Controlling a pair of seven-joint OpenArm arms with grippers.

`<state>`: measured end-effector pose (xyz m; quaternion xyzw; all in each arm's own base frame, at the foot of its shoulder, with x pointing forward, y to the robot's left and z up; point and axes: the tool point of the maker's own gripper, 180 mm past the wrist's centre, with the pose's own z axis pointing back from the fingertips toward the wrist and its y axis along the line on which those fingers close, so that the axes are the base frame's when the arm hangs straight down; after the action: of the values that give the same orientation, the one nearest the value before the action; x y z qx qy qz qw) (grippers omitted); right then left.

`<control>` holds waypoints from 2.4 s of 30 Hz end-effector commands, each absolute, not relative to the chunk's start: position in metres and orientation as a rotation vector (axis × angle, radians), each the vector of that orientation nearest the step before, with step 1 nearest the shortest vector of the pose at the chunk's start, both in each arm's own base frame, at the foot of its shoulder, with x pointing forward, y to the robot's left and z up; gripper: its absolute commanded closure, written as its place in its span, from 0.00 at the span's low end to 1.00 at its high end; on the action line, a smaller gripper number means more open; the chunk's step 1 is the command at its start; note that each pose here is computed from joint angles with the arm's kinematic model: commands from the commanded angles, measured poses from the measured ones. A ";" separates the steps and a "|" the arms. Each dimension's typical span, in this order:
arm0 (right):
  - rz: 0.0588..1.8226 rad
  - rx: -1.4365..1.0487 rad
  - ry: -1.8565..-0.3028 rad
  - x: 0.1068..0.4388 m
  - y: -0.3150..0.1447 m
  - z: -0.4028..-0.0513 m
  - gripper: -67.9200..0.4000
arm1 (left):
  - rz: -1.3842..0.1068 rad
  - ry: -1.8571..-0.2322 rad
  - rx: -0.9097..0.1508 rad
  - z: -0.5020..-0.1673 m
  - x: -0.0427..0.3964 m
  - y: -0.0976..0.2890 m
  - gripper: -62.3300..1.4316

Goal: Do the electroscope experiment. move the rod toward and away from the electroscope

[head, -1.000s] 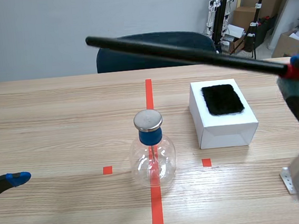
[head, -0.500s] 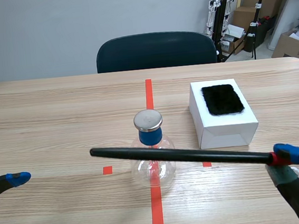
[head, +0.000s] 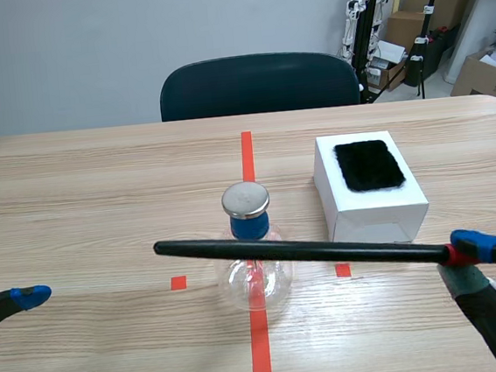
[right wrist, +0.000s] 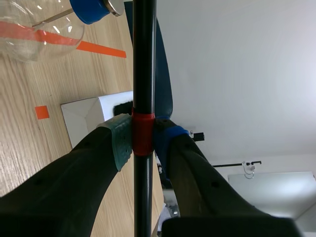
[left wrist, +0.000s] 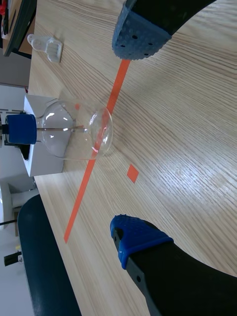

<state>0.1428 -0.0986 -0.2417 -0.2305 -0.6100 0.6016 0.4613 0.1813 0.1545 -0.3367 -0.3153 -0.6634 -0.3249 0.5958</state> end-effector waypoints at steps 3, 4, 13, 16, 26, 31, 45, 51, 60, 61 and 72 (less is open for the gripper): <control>1.499 -0.572 -1.533 0.142 -0.093 -0.233 0.92 | -0.751 -1.606 -0.743 -0.322 0.184 0.158 0.00; 1.504 -0.573 -1.533 0.142 -0.093 -0.233 0.92 | -0.751 -1.606 -0.743 -0.322 0.184 0.158 0.00; 1.522 -0.553 -1.556 0.139 -0.088 -0.231 0.92 | -0.751 -1.606 -0.743 -0.322 0.184 0.158 0.00; 1.523 -0.551 -1.558 0.138 -0.088 -0.231 0.92 | -0.751 -1.606 -0.743 -0.322 0.184 0.158 0.00; 1.523 -0.550 -1.558 0.138 -0.088 -0.231 0.92 | -0.751 -1.606 -0.743 -0.322 0.184 0.158 0.00; 1.523 -0.550 -1.557 0.138 -0.088 -0.231 0.92 | -0.751 -1.606 -0.743 -0.322 0.184 0.158 0.00; 1.523 -0.550 -1.557 0.138 -0.088 -0.231 0.92 | -0.751 -1.606 -0.743 -0.322 0.184 0.158 0.00; 1.522 -0.553 -1.558 0.139 -0.088 -0.231 0.92 | -0.751 -1.606 -0.743 -0.322 0.184 0.158 0.00; 1.523 -0.552 -1.559 0.139 -0.088 -0.231 0.92 | -0.751 -1.606 -0.743 -0.322 0.184 0.158 0.00; 1.523 -0.551 -1.560 0.139 -0.088 -0.231 0.92 | -0.751 -1.606 -0.743 -0.322 0.184 0.158 0.00; 1.528 -0.543 -1.569 0.138 -0.086 -0.230 0.92 | -0.751 -1.606 -0.743 -0.322 0.184 0.158 0.00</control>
<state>0.1350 -0.0909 -0.2426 -0.2154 -0.6130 0.6165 0.4448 0.1813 0.1545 -0.3367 -0.3153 -0.6634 -0.3249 0.5958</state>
